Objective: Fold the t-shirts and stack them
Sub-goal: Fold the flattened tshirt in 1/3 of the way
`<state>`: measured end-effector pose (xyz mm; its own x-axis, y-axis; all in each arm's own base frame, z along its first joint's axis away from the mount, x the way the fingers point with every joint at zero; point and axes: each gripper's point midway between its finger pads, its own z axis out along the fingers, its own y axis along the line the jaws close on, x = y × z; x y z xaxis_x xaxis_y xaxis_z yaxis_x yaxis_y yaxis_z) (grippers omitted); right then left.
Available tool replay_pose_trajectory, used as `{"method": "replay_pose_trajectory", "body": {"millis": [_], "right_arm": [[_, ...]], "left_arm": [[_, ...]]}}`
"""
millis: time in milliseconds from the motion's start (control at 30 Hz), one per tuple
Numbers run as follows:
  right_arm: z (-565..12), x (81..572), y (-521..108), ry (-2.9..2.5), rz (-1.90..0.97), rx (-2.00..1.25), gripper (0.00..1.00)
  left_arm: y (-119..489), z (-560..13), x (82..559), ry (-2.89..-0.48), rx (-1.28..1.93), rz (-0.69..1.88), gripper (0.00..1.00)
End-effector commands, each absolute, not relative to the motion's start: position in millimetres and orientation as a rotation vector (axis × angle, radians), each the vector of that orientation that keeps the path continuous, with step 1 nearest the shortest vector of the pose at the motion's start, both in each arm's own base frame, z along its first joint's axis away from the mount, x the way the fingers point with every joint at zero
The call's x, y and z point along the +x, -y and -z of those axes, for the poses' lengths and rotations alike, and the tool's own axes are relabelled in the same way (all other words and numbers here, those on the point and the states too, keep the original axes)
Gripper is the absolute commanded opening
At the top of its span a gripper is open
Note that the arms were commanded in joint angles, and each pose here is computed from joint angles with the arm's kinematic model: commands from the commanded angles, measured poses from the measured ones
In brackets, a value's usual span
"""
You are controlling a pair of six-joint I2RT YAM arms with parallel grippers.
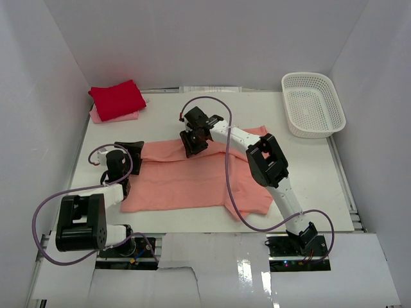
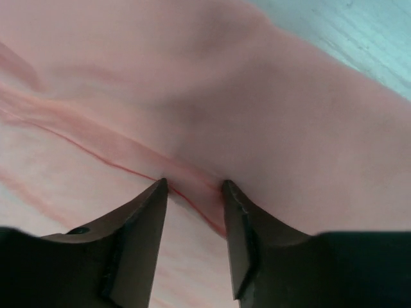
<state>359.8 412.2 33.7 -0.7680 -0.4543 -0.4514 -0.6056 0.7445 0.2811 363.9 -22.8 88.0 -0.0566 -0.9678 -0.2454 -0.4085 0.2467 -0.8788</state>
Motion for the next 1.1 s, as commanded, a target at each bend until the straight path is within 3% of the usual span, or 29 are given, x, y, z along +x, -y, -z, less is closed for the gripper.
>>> {"method": "replay_pose_trajectory", "body": {"millis": [0, 67, 567, 1067], "right_arm": [[-3.9, 342.9, -406.1, -2.653, -0.543, -0.861, 0.44], [-1.5, 340.0, -406.1, -2.66, -0.538, -0.861, 0.28], [-2.2, 339.4, -405.2, -2.661, -0.523, -0.862, 0.29], [-8.9, 341.1, -403.2, -2.65, -0.509, -0.852, 0.28]], "left_arm": [[18.6, -99.0, 374.9, -1.592, -1.27, 0.764, 0.98], [20.3, -96.4, 375.2, -1.601, -1.274, 0.767, 0.98], [19.8, -103.1, 355.2, -1.602, -1.22, 0.751, 0.98], [23.3, -71.6, 352.4, -1.747, -1.319, 0.685, 0.97]]}}
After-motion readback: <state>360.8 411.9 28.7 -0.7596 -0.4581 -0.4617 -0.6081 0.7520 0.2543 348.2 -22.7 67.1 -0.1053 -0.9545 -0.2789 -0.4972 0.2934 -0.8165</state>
